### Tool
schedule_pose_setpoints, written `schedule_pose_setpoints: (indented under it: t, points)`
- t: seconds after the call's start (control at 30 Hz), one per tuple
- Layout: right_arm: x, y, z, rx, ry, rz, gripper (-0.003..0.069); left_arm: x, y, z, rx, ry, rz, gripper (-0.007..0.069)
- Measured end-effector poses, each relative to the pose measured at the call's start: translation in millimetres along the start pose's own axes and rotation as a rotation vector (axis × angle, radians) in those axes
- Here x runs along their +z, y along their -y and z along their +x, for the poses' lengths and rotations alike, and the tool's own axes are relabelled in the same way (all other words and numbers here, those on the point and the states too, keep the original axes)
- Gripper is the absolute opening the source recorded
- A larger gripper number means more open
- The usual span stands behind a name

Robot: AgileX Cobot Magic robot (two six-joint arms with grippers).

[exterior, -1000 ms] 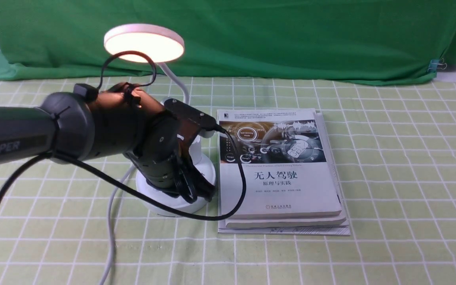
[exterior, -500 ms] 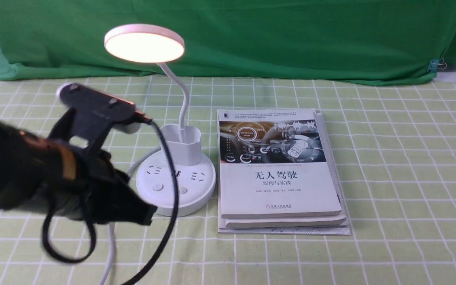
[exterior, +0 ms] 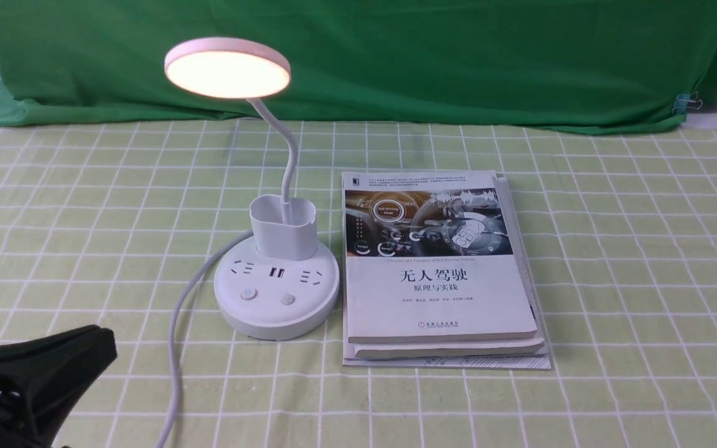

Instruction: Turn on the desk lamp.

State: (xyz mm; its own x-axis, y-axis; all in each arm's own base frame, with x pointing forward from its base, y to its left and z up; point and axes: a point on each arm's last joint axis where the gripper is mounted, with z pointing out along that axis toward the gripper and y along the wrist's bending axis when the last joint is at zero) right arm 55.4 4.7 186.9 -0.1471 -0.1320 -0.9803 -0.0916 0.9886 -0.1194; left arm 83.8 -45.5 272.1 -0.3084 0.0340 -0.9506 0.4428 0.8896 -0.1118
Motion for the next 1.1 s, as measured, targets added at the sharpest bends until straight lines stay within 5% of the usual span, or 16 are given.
schedule_pose_setpoints:
  t: [0.77, 1.1]
  points:
    - [0, 0, 0, 0.0, 0.0, 0.0, 0.0242, -5, -3, 18, 0.023, 0.053, -0.003, 0.0019]
    - [0, 0, 0, 0.0, 0.0, 0.0, 0.0242, -16, -24, 63, -0.063, 0.139, -0.242, 0.0019]
